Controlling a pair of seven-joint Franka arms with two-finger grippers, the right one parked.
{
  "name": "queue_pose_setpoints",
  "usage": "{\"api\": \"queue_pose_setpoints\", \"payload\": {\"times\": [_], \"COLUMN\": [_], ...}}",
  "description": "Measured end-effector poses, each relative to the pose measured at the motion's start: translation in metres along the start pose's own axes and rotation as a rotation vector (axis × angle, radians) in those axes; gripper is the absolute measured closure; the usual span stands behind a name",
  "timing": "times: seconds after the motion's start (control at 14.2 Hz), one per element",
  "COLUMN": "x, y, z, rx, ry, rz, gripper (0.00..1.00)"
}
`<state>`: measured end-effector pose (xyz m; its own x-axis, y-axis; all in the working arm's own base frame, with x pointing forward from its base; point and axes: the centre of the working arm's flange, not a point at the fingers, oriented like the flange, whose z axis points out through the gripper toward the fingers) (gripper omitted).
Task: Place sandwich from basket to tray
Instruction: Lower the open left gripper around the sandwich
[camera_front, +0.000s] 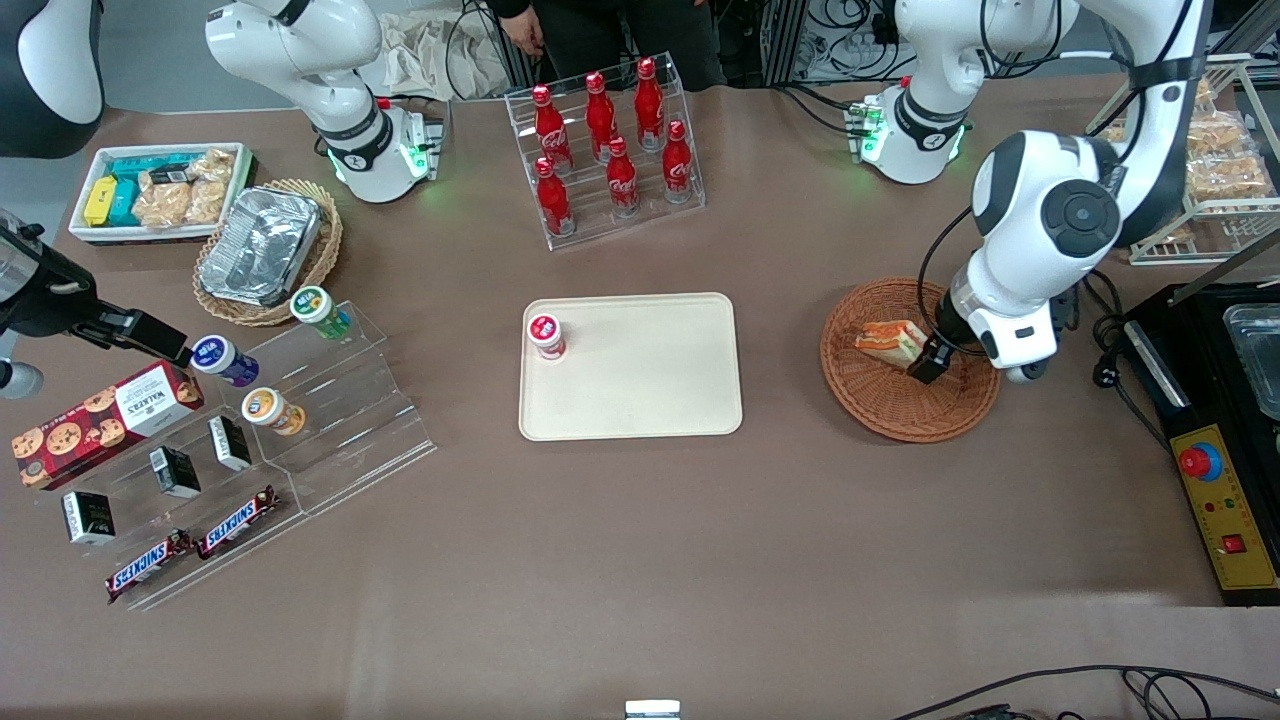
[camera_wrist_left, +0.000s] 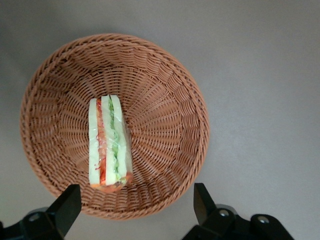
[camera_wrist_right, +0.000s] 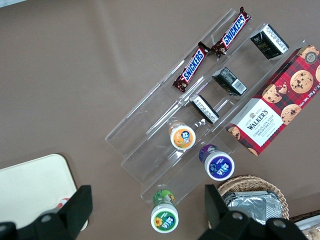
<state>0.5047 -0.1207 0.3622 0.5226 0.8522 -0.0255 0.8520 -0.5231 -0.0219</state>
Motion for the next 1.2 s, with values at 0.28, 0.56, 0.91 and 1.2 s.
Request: {"api": "queue_pose_setpoints", "payload": {"times": [0.28, 0.56, 0.91, 1.2], "x": [-0.004, -0.015, -0.018, -0.019], "y": [-0.008, -0.013, -0.024, -0.027], "z": [0.031, 0.058, 0.075, 0.078], "rx": [-0.006, -0.010, -0.009, -0.011], "ry": [0.002, 0.003, 0.003, 0.004], "rz": [0.002, 0.008, 0.006, 0.006], "gripper": [0.00, 0.00, 0.00, 0.00]}}
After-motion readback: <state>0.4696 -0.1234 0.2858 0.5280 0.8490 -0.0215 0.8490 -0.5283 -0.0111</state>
